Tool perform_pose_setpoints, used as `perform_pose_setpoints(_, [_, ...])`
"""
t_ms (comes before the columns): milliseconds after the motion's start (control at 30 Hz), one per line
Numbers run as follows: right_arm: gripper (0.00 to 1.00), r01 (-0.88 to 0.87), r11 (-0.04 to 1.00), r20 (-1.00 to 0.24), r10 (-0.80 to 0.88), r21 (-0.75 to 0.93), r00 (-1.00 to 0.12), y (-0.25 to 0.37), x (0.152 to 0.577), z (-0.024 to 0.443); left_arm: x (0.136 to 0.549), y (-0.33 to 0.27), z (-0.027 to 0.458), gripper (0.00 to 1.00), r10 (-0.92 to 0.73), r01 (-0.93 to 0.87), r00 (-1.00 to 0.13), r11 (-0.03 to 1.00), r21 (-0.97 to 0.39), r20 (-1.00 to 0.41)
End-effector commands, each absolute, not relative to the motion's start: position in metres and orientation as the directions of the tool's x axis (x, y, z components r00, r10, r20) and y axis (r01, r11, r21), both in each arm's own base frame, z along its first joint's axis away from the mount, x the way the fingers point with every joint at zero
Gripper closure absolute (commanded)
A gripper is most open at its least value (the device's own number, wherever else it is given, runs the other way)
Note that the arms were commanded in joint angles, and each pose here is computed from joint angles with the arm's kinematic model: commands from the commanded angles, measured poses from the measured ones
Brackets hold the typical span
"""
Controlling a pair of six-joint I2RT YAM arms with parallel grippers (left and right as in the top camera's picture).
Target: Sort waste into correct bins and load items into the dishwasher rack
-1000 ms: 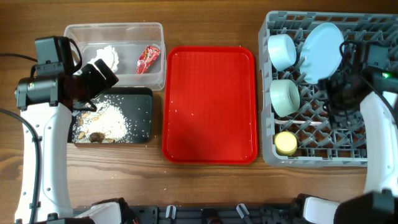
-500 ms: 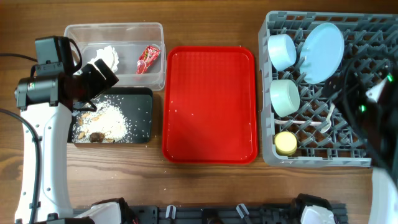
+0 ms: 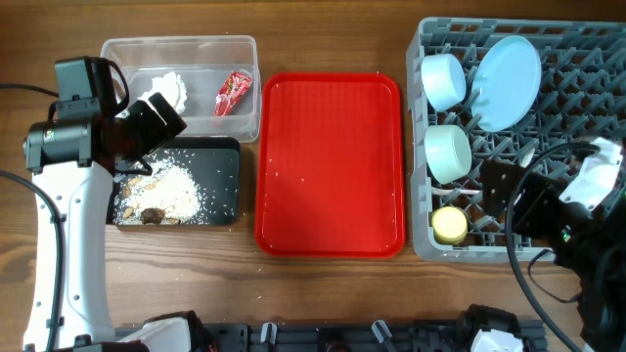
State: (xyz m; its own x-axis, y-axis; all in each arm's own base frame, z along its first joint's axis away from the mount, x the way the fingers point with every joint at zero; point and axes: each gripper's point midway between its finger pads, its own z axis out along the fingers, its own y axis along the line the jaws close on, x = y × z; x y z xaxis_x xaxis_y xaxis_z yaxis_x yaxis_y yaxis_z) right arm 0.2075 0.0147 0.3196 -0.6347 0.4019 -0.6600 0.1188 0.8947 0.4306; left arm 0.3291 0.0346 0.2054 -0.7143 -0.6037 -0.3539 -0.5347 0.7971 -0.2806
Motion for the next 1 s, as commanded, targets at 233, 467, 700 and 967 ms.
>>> perform_pose_setpoints(233, [0.0,-0.143,0.939,-0.798,0.178,0.313,-0.575,0.033,0.217,0.341,0.331,0.037,0.212,0.0,-0.605,-0.532,-0.705,0.796,-0.287,-0.371])
perform_pose_setpoints(467, [0.0,-0.223,0.957,-0.939,0.107,0.187,-0.327,0.045,0.23,0.347,0.331,0.037,0.212,0.0,-0.605,-0.532,-0.705,0.796,-0.287,-0.371])
perform_pose_setpoints(700, [0.0,-0.164,0.973,-0.958,0.117,0.164,-0.262,0.037,0.238,0.273,0.331,0.037,0.212,0.0,-0.605,-0.532,-0.705,0.796,-0.287,-0.371])
perform_pose_setpoints(967, [0.0,-0.191,0.976,-0.985,0.074,0.103,-0.153,0.038,0.239,0.207,0.331,0.037,0.212,0.0,-0.605,-0.532,-0.705,0.796,-0.287,-0.371])
